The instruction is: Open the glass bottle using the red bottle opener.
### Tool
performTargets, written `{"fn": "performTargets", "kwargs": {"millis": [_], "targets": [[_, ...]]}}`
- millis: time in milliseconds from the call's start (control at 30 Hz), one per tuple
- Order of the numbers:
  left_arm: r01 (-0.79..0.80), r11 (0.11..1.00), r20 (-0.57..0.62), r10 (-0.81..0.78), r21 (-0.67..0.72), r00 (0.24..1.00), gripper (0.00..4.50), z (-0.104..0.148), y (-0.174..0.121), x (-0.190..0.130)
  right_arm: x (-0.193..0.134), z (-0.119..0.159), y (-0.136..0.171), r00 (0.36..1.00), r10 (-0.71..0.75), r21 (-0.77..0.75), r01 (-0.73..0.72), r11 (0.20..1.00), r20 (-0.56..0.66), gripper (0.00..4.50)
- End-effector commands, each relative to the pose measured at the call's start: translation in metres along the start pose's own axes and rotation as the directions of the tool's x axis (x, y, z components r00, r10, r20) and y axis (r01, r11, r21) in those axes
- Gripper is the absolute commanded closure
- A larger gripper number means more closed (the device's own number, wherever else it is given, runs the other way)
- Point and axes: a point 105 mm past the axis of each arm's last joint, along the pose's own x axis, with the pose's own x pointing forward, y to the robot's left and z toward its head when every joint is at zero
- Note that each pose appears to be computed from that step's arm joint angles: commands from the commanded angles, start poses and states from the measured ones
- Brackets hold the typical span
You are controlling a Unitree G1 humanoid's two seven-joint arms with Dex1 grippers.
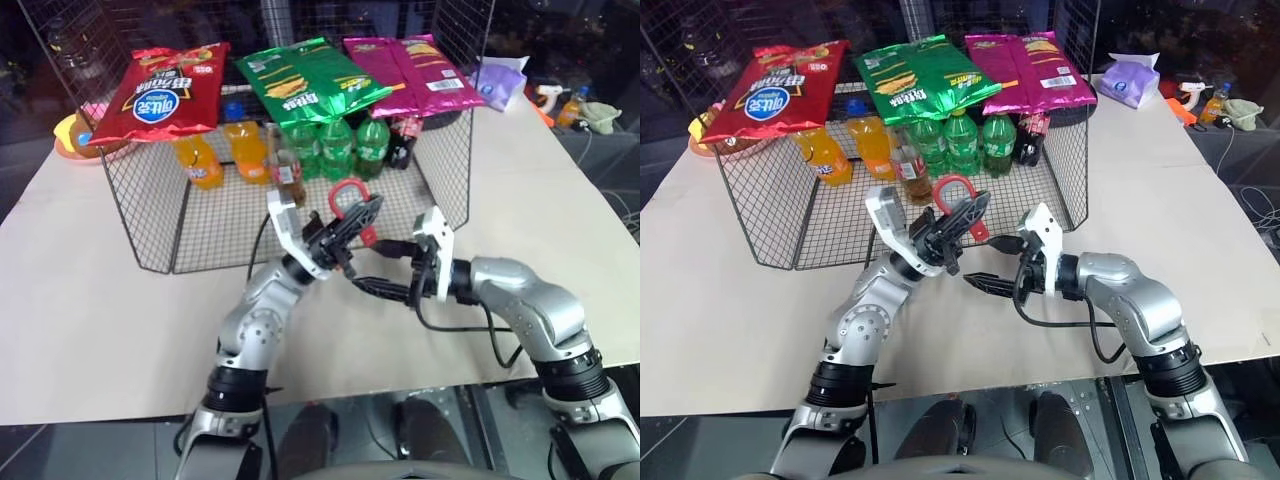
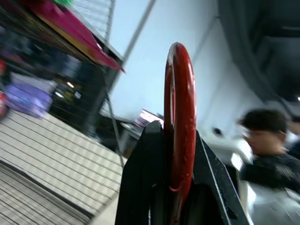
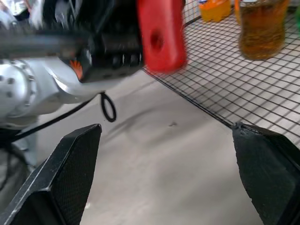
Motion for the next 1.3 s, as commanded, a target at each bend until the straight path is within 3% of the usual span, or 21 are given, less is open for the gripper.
{"fn": "performTargets", "kwargs": {"millis": [33,467,567,733,833,867,1300], "targets": [[0.06,0.998,-0.004,-0.06,-0.025,0.998,4.48,0.003,-0.006,0.001,-0.006,0.02,0.008,0.999,0.04,-0.026,-0.04,0.999,0.032,0.0],[0.076,0.997,-0.047,-0.077,-0.031,0.996,4.48,-0.004,-0.005,0.0,-0.002,0.026,0.017,0.992,0.104,-0.018,-0.105,0.994,-0.069,0.0],[0.074,0.997,-0.051,-0.076,-0.028,0.996,4.5,-0.005,-0.005,0.001,-0.001,0.028,0.021,0.989,0.13,0.009,-0.129,0.992,-0.072,0.79],[0.07,0.997,-0.057,-0.071,-0.026,0.996,4.5,-0.007,-0.004,0.0,0.001,0.03,0.025,0.984,0.152,0.027,-0.15,0.988,-0.089,3.08],[0.072,0.997,-0.064,-0.073,-0.024,0.995,4.5,-0.009,-0.005,0.0,0.002,0.031,0.026,0.982,0.163,0.033,-0.16,0.987,-0.095,3.86],[0.073,0.997,-0.063,-0.074,-0.025,0.995,4.5,-0.009,-0.005,0.001,0.002,0.032,0.027,0.982,0.165,0.035,-0.162,0.986,-0.092,4.42],[0.044,0.999,-0.069,-0.045,-0.012,0.997,4.5,-0.013,-0.001,0.001,0.005,0.027,0.021,0.986,0.131,0.041,-0.127,0.991,-0.101,4.5]]}}
